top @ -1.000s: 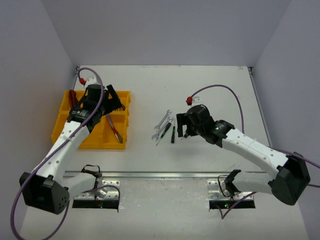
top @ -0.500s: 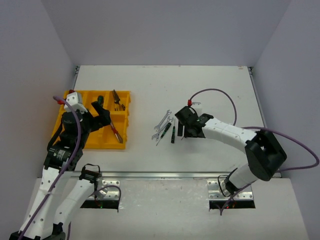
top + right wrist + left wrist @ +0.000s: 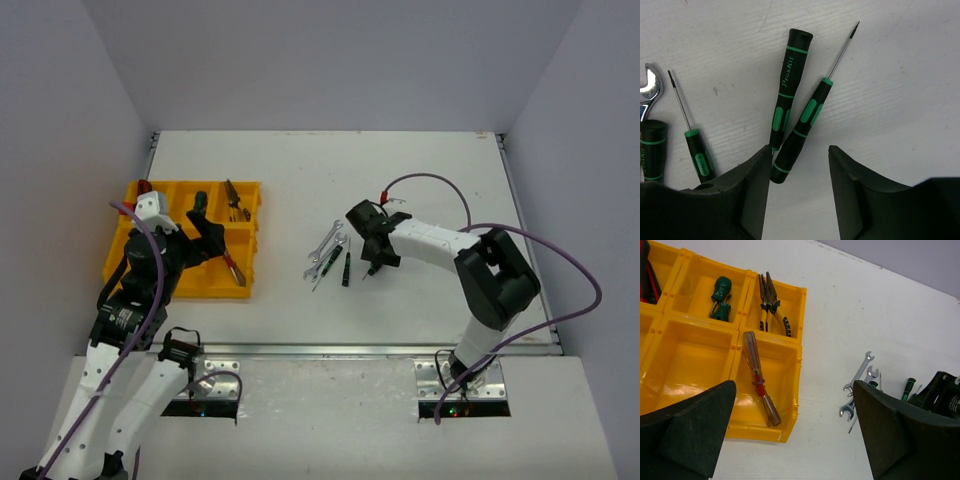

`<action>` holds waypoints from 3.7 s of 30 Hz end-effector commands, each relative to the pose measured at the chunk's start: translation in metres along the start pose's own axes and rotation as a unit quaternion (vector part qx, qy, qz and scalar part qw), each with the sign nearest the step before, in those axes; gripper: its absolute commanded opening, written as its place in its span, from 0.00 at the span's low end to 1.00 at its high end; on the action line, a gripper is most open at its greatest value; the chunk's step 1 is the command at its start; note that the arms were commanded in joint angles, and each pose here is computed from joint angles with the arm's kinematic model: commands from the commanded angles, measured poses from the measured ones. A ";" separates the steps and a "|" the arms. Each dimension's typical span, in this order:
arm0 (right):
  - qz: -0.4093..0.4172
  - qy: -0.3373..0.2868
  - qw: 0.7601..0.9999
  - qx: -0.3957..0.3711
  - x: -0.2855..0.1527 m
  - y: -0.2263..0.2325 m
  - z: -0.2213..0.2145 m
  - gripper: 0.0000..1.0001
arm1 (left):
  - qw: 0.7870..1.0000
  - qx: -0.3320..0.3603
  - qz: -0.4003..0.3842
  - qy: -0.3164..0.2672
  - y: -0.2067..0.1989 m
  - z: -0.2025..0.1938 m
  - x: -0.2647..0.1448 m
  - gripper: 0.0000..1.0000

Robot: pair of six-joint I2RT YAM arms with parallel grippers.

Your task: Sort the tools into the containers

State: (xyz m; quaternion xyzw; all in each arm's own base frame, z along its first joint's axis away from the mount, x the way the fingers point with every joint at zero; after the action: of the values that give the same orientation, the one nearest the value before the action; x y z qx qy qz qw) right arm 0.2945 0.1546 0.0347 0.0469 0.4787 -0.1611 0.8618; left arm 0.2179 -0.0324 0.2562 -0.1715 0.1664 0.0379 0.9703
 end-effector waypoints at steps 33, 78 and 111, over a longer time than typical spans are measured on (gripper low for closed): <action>0.006 -0.009 0.995 0.103 0.003 -0.040 -0.031 0.00 | 0.999 0.011 -0.032 -0.001 -0.016 0.001 0.006 1.00; 0.565 -0.148 0.804 -0.114 -0.217 0.079 -0.006 0.99 | 0.975 -0.074 -0.157 0.138 -0.143 -0.061 0.057 0.00; 0.420 -0.106 0.893 -0.122 -0.154 0.001 -0.050 0.99 | 0.769 -0.006 0.633 0.087 0.285 0.007 0.122 0.23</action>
State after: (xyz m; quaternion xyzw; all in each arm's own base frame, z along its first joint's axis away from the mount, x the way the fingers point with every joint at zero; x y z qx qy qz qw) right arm 0.1751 0.1984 0.1291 0.1114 0.3565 0.2630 0.8896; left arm 0.2906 0.2268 0.1070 -0.0205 0.3864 0.6031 0.6975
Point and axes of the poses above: each gripper's point midway between its finger pads, its own x axis out along the fingers, its own y axis along the line the jaws close on, z = x × y, the point moved 2 cm from there along -x, back along the fingers, and after that the axes turned 1 degree about x, right-handed, at the moved point
